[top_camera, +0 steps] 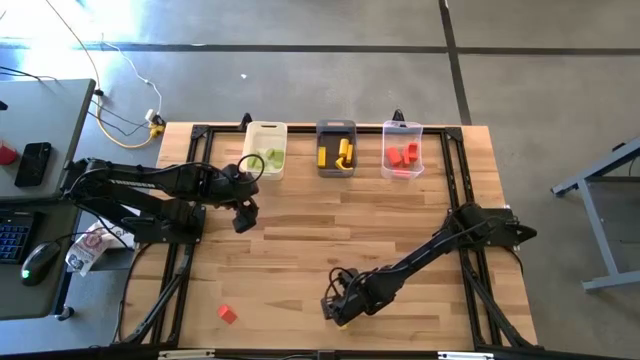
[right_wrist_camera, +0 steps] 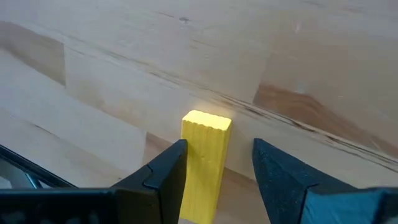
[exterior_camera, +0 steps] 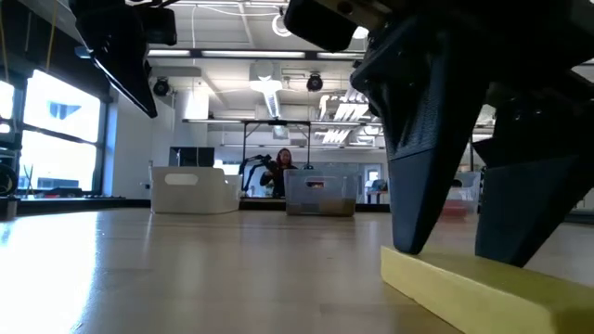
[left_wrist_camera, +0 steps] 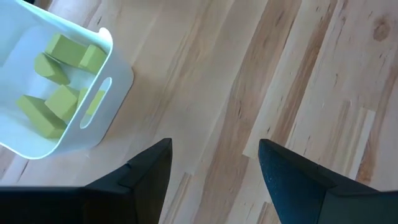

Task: Sort & place blocks by color
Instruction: Put the yellow block into the black bin

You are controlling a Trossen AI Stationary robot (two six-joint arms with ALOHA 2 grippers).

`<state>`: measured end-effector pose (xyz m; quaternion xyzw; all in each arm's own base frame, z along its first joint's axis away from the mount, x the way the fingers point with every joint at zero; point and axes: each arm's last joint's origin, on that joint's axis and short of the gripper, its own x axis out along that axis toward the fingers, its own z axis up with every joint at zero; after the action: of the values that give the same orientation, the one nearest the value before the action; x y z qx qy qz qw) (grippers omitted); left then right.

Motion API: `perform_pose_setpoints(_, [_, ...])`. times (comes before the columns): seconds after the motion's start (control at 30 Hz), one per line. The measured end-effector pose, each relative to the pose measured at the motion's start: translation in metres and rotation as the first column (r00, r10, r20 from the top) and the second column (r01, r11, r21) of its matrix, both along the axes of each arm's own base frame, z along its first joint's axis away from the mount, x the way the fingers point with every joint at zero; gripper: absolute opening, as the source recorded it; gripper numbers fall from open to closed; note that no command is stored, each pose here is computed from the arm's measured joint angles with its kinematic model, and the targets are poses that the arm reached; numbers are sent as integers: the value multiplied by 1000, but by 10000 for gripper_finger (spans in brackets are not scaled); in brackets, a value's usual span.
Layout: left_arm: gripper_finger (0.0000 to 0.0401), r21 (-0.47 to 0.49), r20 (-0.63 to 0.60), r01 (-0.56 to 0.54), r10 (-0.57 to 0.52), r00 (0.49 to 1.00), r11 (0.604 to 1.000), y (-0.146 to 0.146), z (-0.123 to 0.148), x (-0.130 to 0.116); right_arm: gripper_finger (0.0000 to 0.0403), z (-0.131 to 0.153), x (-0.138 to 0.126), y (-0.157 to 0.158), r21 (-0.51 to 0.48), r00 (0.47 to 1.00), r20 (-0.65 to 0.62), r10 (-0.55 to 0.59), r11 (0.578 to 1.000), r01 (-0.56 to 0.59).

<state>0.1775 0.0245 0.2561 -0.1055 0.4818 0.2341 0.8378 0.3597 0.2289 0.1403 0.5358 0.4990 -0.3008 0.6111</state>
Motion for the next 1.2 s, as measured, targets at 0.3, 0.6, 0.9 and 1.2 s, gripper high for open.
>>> perform_pose_setpoints(0.3, [225, 0, 2, -1, 1, 1000, 1000, 0, 0, 0, 165, 0, -4, -4, -50, 999, -35, 3, 999, -4])
perform_pose_setpoints(0.6, [225, 0, 1, -1, 1, 1000, 1000, 0, 0, 0, 165, -3, -5, -21, -142, 994, -109, 13, 989, -29])
perform_pose_setpoints(0.9, [225, 0, 1, 0, 0, 1000, 1000, 0, 0, 0, 165, -4, -5, -45, -235, 981, -196, 1, 971, -48])
perform_pose_setpoints(1.2, [225, 0, 1, 0, 0, 1000, 1000, 0, 0, 0, 165, 12, 2, -56, -320, 973, -229, 40, 941, -114])
